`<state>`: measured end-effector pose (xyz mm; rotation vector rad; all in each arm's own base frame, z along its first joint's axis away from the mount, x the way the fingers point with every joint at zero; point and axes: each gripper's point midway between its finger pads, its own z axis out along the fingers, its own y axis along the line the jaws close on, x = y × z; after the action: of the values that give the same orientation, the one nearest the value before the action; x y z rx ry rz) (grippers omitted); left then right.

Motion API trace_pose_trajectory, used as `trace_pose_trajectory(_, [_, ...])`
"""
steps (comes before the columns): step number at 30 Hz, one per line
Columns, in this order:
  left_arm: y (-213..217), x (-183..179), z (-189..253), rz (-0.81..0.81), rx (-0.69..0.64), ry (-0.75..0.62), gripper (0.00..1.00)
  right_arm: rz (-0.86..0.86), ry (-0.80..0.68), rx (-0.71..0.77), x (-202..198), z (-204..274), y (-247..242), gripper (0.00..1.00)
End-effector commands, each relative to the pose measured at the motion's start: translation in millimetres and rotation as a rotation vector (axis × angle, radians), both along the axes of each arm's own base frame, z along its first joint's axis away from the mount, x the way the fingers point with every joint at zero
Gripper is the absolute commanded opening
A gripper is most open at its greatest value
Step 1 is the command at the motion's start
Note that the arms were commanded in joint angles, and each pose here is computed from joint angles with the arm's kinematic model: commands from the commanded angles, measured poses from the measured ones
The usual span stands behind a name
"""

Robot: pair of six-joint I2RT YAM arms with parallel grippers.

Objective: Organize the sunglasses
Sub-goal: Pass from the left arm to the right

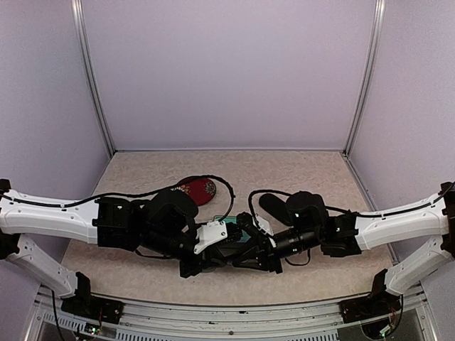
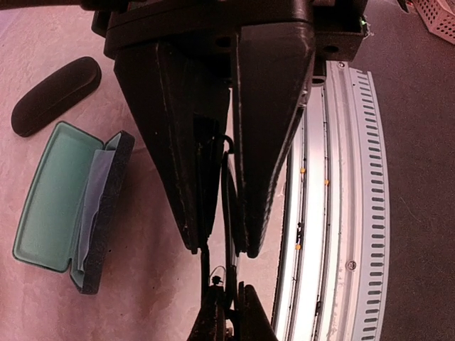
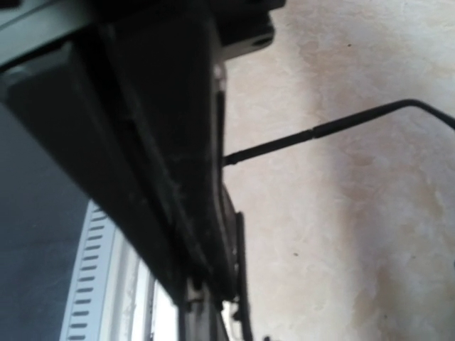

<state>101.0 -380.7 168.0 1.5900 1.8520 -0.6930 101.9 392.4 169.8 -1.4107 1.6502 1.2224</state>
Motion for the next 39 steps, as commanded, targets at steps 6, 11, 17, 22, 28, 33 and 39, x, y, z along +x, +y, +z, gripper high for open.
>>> trace_pose_trajectory(6, [-9.1, -1.9, -5.8, -0.016, -0.016, 0.029, 0.16, -0.012, -0.034, 0.017, -3.5, 6.5, -9.2, 0.11])
trace_pose_trajectory(11, [-9.5, -1.7, -5.9, -0.012, -0.019, 0.036, 0.29, -0.026, -0.033, -0.002, -3.2, 2.0, -14.4, 0.09])
trace_pose_trajectory(17, [-6.0, 1.0, -2.6, 0.005, -0.024, 0.027, 0.41, -0.038, -0.029, -0.015, -3.5, -2.4, -20.4, 0.08])
trace_pose_trajectory(22, [-1.7, -0.5, 5.3, -0.002, -0.052, 0.022, 0.46, -0.033, -0.01, -0.038, -5.9, -10.4, -23.5, 0.08])
trace_pose_trajectory(28, [5.8, -1.7, 6.2, -0.001, -0.046, 0.018, 0.47, -0.045, 0.002, -0.044, -4.9, -14.5, -27.8, 0.08])
trace_pose_trajectory(33, [9.1, -1.0, 13.9, 0.015, -0.071, 0.011, 0.48, -0.052, 0.002, -0.038, -3.7, -12.4, -29.3, 0.08])
trace_pose_trajectory(39, [35.8, 31.0, 18.2, 0.259, -0.103, -0.022, 0.52, -0.074, 0.005, -0.007, -1.6, -2.7, -35.1, 0.08])
